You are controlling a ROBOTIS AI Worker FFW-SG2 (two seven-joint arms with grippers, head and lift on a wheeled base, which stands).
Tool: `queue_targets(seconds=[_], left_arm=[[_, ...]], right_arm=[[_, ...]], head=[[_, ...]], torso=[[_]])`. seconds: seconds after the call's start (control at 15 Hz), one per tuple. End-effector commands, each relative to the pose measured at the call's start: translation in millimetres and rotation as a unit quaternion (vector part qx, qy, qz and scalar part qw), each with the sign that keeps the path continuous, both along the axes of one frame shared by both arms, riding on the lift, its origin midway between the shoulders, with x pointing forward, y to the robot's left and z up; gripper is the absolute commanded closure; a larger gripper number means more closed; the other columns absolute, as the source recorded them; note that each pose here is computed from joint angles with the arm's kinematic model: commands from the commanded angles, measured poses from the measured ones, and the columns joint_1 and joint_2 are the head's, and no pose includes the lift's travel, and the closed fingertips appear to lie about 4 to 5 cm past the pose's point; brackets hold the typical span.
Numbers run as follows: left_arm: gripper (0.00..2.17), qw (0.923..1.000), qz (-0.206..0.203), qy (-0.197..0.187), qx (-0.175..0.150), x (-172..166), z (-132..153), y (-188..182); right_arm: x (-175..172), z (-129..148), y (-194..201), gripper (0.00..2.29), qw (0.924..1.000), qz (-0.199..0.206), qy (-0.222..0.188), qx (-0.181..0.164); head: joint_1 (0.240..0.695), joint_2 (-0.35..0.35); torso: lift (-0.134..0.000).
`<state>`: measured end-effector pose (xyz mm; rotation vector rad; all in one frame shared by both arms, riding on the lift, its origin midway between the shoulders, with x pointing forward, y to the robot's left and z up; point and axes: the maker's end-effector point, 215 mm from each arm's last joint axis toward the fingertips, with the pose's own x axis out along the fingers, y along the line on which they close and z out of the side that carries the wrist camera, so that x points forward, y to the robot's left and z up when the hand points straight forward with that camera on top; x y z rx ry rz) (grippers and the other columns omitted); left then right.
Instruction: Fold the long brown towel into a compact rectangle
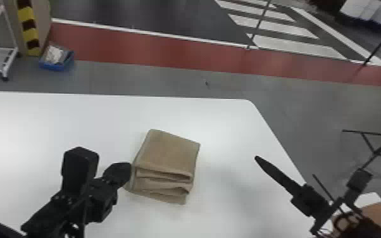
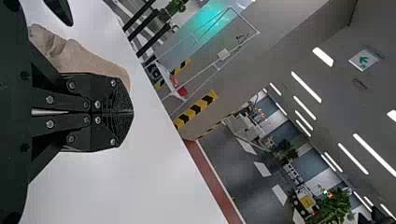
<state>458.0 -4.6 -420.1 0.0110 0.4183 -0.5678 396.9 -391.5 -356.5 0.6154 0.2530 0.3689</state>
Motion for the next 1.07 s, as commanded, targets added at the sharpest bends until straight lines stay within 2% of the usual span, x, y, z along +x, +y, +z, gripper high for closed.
queue_targets(seconds=[0.0,0.13,0.27,0.4,0.47,0.53,0.73,1.0], left_arm=[[1.89,0.9996,0.021,-0.017,-0.009,10.6,19.4,21.4],[1.89,0.9983,0.047,-0.030,-0.020,18.9,28.2,45.4],[1.89,0.9959,0.071,-0.047,-0.030,26.8,36.8,68.2],[1.89,0.9946,0.087,-0.043,-0.037,29.6,35.2,89.2],[1.89,0.9939,0.090,-0.050,-0.039,30.3,38.9,93.9],[1.89,0.9940,0.089,-0.049,-0.040,29.3,38.3,94.5],[1.89,0.9935,0.096,-0.049,-0.037,30.5,38.0,107.7],[1.89,0.9932,0.095,-0.050,-0.044,33.8,41.8,109.9]], right_arm=[[22.5,-11.9,-2.2,2.13,0.9992,-0.014,0.006,-0.036],[50.3,-24.0,5.3,2.13,0.9974,-0.018,0.015,-0.069],[74.1,-30.2,27.6,2.13,0.9965,-0.001,0.025,-0.080],[90.8,-39.1,56.0,2.13,0.9948,0.017,0.034,-0.094],[96.3,-46.1,64.3,2.13,0.9930,0.021,0.038,-0.110],[99.8,-53.7,67.1,2.13,0.9917,0.020,0.045,-0.119],[106.6,-66.3,76.0,2.13,0.9893,0.025,0.060,-0.131],[127.6,-64.1,100.8,2.13,0.9862,0.043,0.064,-0.146]], head=[[0.695,-0.350],[0.695,-0.350],[0.695,-0.350],[0.695,-0.350],[0.695,-0.345],[0.695,-0.302],[0.695,-0.260],[0.695,-0.227]], torso=[[-0.125],[-0.125],[-0.125],[-0.125],[-0.125],[-0.125],[-0.125],[-0.125]])
